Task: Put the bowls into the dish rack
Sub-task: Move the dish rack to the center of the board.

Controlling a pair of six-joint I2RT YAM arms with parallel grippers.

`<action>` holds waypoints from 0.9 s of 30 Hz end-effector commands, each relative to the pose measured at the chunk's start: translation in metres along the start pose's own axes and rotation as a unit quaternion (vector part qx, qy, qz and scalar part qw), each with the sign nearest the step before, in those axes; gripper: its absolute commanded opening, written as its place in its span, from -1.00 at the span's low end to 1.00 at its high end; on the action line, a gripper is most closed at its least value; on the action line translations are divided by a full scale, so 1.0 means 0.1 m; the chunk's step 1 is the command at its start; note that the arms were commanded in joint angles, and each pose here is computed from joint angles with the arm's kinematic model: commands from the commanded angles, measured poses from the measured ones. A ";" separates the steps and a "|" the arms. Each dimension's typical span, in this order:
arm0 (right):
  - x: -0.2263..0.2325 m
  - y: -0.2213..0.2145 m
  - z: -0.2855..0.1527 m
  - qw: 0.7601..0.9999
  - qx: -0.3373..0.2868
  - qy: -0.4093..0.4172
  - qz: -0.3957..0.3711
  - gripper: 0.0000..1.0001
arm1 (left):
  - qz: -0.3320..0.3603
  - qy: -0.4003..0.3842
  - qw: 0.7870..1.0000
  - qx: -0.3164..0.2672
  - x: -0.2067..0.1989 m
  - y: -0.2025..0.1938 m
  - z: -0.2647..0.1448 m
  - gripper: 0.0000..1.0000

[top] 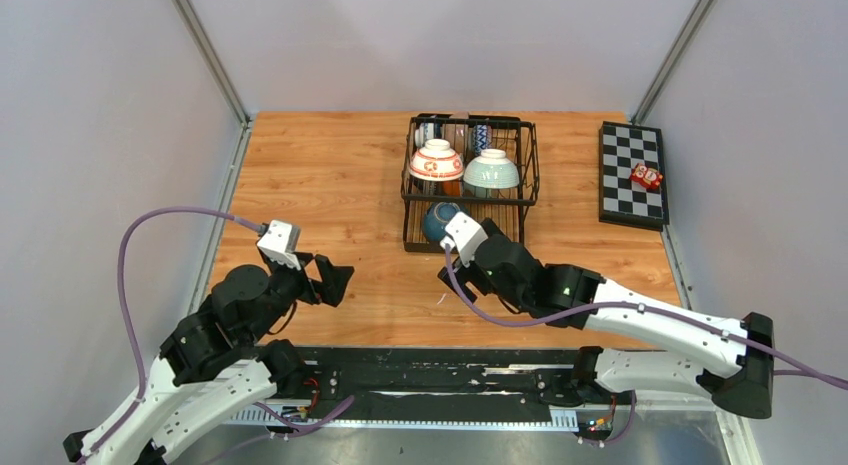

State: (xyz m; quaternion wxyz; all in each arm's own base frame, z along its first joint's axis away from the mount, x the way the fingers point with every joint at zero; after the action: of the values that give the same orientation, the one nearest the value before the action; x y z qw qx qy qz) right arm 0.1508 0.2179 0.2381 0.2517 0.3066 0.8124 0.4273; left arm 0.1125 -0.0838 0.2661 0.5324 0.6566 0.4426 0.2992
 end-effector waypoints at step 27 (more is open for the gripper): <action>-1.08 0.42 -1.03 0.943 -0.102 -0.247 0.198 0.86 | 0.005 0.100 0.995 0.018 -0.27 0.82 0.95 0.84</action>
State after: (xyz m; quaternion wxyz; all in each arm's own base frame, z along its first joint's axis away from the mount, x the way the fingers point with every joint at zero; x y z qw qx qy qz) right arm 0.1582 0.1220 0.3270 0.3518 0.5194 0.6115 0.4821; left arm 0.1854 -0.1446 0.2962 0.4579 0.6634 0.4939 0.3261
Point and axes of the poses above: each gripper's point midway between its finger pads, its own z axis out along the fingers, its own x axis along the line the jaws close on, y = z × x, the point moved 6 cm from there along -z, back along the fingers, and after that the axes turned 10 degrees about z, right-handed, at the moved point
